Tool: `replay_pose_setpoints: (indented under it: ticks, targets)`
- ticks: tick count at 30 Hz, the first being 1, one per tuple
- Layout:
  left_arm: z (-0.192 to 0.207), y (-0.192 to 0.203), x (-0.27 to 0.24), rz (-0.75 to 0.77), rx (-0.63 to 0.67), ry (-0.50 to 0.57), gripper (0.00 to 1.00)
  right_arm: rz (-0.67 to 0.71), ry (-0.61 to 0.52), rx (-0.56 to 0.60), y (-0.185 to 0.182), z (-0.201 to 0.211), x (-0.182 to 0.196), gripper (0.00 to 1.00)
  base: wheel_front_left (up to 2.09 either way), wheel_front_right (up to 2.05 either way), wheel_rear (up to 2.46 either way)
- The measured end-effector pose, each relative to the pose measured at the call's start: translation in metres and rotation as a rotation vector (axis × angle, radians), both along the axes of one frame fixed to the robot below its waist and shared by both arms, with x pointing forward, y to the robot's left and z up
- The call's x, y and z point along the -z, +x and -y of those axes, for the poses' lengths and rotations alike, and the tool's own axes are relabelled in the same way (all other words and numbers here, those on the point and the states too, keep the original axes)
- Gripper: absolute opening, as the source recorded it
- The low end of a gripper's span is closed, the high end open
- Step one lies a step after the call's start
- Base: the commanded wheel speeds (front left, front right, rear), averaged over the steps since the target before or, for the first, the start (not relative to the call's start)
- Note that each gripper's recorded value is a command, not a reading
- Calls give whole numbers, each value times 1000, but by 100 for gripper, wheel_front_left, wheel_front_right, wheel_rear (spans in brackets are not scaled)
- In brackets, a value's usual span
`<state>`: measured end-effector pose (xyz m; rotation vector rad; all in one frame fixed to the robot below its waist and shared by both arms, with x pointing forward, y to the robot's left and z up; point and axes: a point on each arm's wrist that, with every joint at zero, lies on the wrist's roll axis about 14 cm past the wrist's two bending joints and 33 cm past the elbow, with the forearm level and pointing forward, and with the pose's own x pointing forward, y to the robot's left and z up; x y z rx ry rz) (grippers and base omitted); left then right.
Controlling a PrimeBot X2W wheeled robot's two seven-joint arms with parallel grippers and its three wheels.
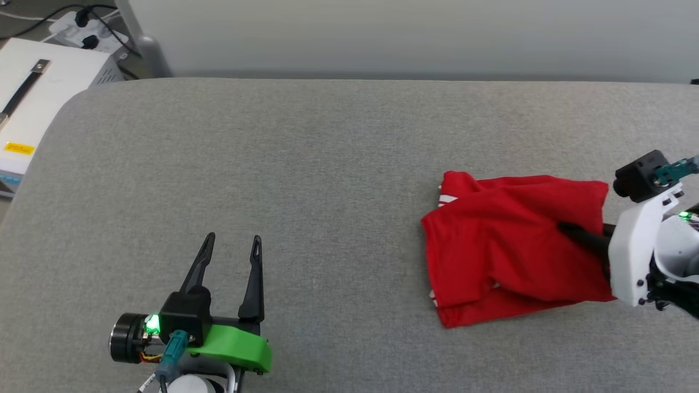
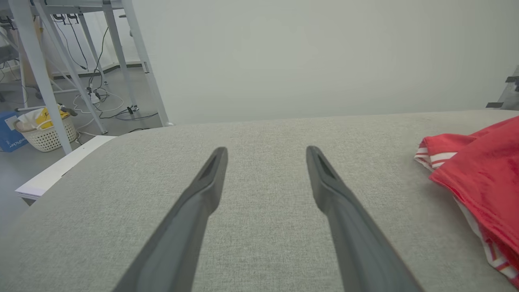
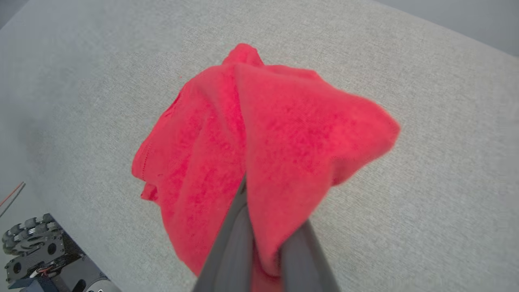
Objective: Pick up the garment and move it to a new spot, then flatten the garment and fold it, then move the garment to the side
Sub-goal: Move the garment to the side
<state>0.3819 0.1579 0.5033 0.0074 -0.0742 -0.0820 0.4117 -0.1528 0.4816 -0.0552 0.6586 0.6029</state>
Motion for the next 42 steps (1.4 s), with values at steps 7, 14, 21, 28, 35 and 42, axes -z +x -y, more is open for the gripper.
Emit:
replay_pose_setpoints:
  ticks: [7,14,21,28,35,42]
  targets:
    - [18,16,1,6,52,-8,100,-22,-121,165,0,79,0,0,0,0,0]
    - [30,47,6,13,88,-12,100,-38,-277,374,22,173,1,0,0,0,0]
    - [25,83,15,31,84,-4,100,-72,-382,560,42,247,11,0,0,0,0]
    - [26,105,38,9,89,-4,100,-137,-503,659,51,294,34,0,0,0,0]
    - [21,112,56,-21,78,2,100,-130,-560,726,66,319,48,0,0,0,0]
    - [17,110,55,-20,67,9,100,-100,-564,744,73,320,51,100,0,0,0]
